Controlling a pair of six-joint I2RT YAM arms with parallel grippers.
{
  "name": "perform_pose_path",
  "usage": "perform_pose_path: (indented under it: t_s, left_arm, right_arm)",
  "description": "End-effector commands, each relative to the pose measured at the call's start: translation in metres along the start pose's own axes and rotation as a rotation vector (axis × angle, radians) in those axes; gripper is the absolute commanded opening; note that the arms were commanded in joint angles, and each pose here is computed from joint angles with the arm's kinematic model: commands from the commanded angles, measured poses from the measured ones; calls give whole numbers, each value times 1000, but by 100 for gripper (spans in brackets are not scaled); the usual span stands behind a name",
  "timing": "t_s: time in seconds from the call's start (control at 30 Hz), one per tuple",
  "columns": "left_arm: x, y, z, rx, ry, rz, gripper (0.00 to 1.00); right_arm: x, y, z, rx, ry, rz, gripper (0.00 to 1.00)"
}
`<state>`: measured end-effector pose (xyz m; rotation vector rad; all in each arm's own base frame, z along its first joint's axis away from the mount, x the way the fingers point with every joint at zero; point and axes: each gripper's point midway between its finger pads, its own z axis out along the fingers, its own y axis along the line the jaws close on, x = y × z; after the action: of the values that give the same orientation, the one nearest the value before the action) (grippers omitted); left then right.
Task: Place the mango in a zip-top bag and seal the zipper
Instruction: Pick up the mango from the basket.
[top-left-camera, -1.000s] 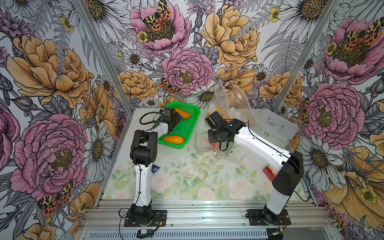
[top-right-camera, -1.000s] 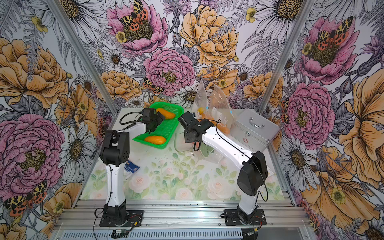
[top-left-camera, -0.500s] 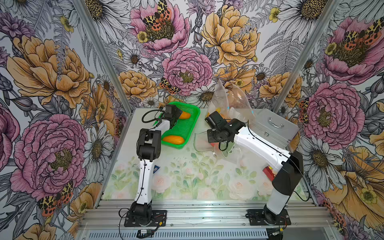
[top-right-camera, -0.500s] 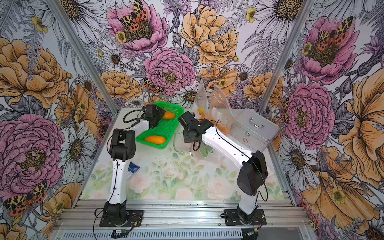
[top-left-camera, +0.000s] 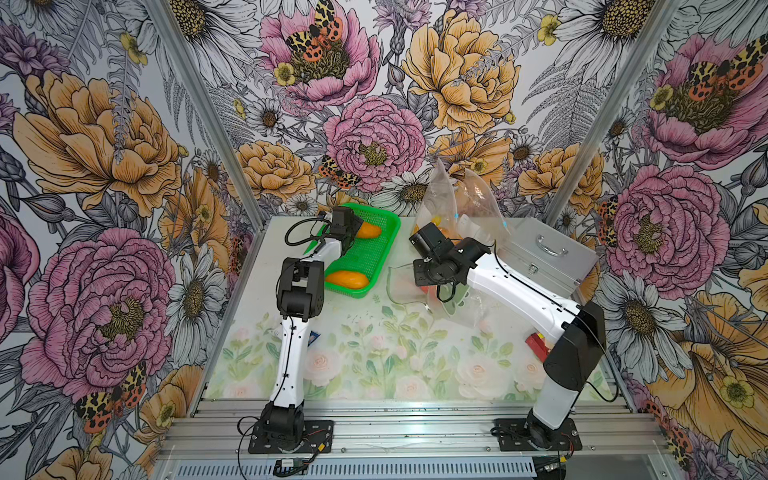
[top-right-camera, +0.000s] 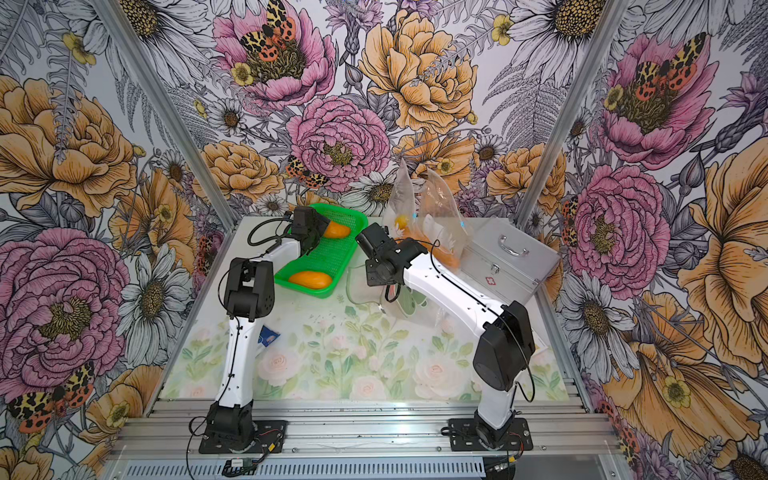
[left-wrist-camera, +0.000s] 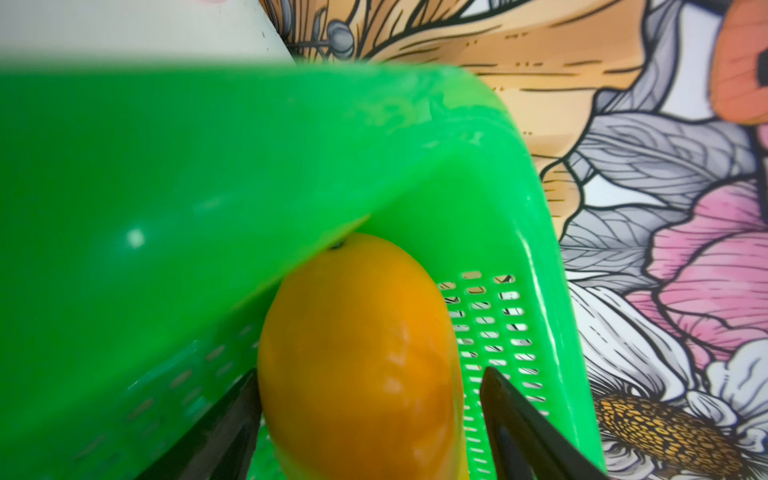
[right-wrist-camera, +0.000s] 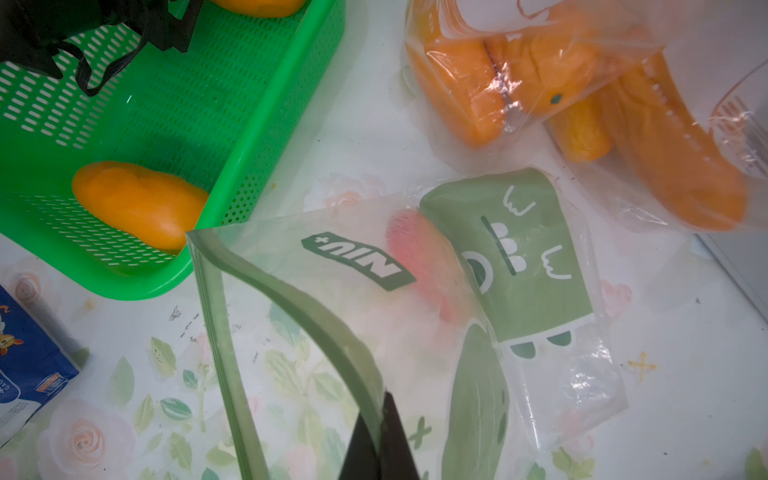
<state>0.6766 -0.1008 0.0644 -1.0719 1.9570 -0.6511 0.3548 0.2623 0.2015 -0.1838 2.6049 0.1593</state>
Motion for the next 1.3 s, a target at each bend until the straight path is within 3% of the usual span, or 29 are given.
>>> perform_pose_path:
  t_s: [0.0,0.17,0.4,0.57,0.63,0.7,0.83,1.27]
  left_arm:
    - [1,19,11,-43,-6,-12,73]
    - [1,9,13,-12,4,-2,70]
    - [3,1,7,9,14,20,47]
    - [7,-20,-2,162,77,4,42]
    - [3,-33,-11,277,72,-23,28]
    - [1,-40,-21,321,61,-28,20]
    - [-7,-45,-48,315,20,20,18]
    - [-22,-72,-169,495,-14,62,18]
  right_arm:
    - [4,6,10,-10,13,4,0]
    - [4,9,9,-16,8,3,0]
    - [0,7,4,-15,-9,4,0]
    - [-2,4,-2,-10,-27,6,0]
    - [-4,3,-4,-7,-35,8,0]
    - [-4,2,-4,-3,-37,9,0]
    - [-6,-1,-6,2,-47,14,0]
    - [-15,-2,-14,-27,-98,46,0]
